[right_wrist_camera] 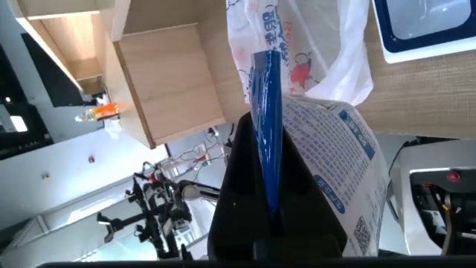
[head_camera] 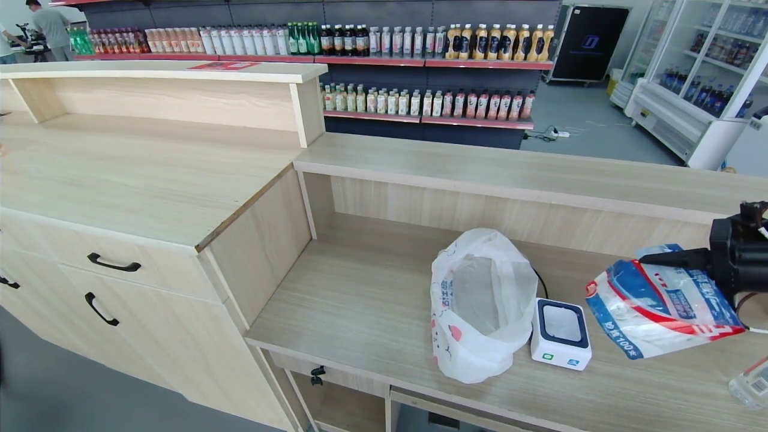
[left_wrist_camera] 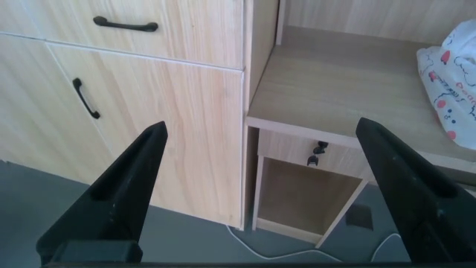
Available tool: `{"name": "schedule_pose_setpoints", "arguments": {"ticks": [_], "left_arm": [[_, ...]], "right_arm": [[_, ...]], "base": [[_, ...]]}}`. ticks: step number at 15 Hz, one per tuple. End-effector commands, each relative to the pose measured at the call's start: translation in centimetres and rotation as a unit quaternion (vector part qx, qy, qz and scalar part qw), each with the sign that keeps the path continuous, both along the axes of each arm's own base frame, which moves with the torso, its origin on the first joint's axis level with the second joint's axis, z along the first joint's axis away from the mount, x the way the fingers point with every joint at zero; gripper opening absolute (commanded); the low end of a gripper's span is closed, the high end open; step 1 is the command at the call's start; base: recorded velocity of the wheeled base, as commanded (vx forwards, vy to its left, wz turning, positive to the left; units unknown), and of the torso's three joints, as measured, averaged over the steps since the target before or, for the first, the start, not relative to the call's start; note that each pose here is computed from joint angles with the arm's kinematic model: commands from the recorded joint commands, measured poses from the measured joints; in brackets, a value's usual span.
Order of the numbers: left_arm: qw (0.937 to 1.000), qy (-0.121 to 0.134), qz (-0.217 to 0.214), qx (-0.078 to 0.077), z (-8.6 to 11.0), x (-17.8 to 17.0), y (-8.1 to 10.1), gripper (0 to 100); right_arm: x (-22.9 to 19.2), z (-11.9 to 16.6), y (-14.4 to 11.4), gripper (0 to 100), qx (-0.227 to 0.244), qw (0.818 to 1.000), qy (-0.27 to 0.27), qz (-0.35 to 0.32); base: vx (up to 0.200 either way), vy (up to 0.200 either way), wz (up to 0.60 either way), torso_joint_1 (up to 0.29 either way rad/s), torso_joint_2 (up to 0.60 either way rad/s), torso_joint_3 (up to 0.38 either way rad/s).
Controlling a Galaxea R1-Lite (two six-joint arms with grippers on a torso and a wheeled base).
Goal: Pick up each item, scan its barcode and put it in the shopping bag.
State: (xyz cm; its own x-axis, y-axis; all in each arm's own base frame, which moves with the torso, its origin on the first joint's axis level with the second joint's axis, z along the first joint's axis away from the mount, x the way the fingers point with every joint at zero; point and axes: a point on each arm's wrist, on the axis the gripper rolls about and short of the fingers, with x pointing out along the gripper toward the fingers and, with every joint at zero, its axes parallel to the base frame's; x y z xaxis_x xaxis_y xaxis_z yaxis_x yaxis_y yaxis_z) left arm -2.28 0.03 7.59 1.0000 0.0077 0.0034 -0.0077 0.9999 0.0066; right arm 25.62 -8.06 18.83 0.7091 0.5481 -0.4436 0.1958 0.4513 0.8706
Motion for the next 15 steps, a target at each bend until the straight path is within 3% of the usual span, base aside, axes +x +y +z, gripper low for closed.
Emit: {"name": "schedule_pose_setpoints", "arguments": {"ticks": [1, 15], "left_arm": [[1.0000, -0.001, 0.000, 0.001, 0.0, 0.0, 0.0, 100], [1.0000, -0.001, 0.000, 0.001, 0.0, 0.0, 0.0, 100]], "right_arm": [[0.5, -0.9, -0.6, 0, 0.010, 1.000, 0.019, -0.010], [1.1, -4.0, -3.5, 0, 0.046, 0.993, 0.092, -0.053]], "base": [[0.000, 0.000, 0.00, 0.000, 0.00, 0.000], [0.000, 0.000, 0.00, 0.000, 0.00, 0.000]]}}
